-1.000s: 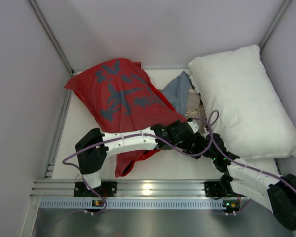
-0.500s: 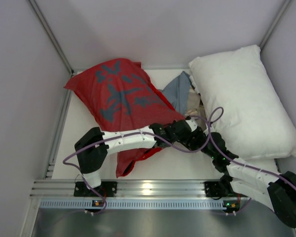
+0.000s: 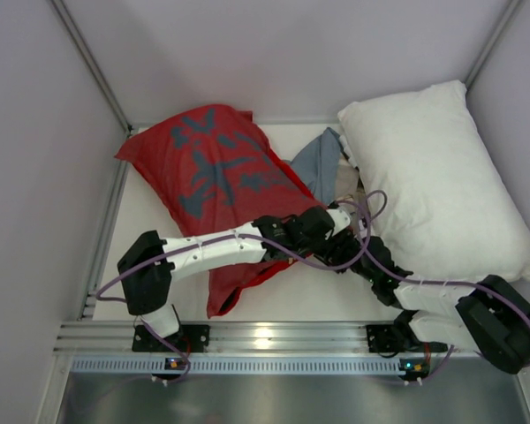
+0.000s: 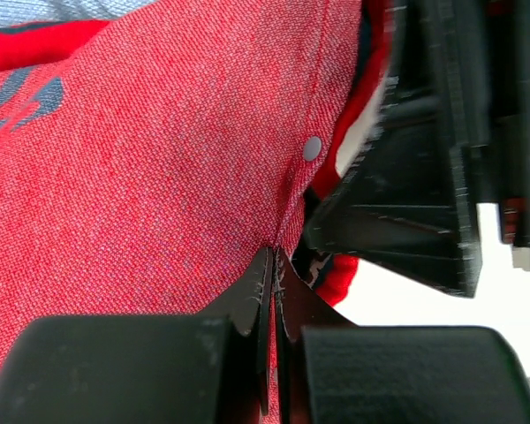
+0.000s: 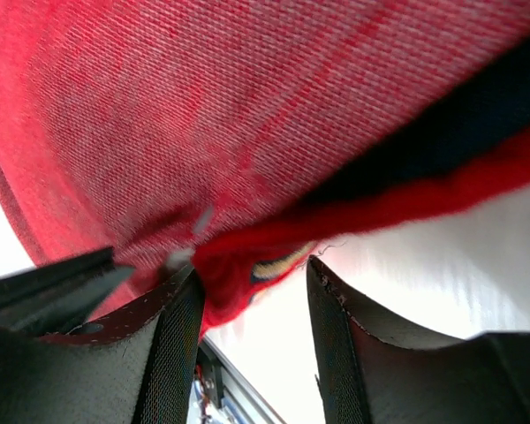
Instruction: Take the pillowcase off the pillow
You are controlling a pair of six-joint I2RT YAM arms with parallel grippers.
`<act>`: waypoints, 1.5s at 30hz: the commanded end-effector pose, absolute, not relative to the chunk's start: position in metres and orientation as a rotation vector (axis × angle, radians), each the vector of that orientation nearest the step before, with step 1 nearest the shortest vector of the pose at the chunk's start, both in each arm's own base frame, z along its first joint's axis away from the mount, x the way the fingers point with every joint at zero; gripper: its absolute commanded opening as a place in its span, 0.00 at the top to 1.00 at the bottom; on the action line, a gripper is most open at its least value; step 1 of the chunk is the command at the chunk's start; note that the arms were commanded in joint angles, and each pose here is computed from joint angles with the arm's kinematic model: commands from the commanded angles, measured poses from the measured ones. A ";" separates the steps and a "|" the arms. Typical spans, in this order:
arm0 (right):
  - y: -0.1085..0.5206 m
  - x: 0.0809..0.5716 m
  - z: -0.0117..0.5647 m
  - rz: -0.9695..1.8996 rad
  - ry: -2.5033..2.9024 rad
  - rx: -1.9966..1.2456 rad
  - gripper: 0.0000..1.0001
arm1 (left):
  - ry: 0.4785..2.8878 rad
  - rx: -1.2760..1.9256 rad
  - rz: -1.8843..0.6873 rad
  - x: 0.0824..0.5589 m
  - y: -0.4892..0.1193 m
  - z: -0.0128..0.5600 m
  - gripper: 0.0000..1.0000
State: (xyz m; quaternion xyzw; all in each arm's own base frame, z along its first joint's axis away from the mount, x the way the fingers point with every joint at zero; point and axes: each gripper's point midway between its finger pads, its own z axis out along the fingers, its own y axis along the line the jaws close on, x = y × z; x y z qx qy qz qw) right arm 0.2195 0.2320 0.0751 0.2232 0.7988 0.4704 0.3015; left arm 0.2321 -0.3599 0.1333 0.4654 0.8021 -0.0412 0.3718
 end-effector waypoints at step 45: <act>0.255 0.217 0.109 1.409 1.991 0.604 1.00 | 2.004 1.100 -0.024 0.244 -0.334 0.134 0.02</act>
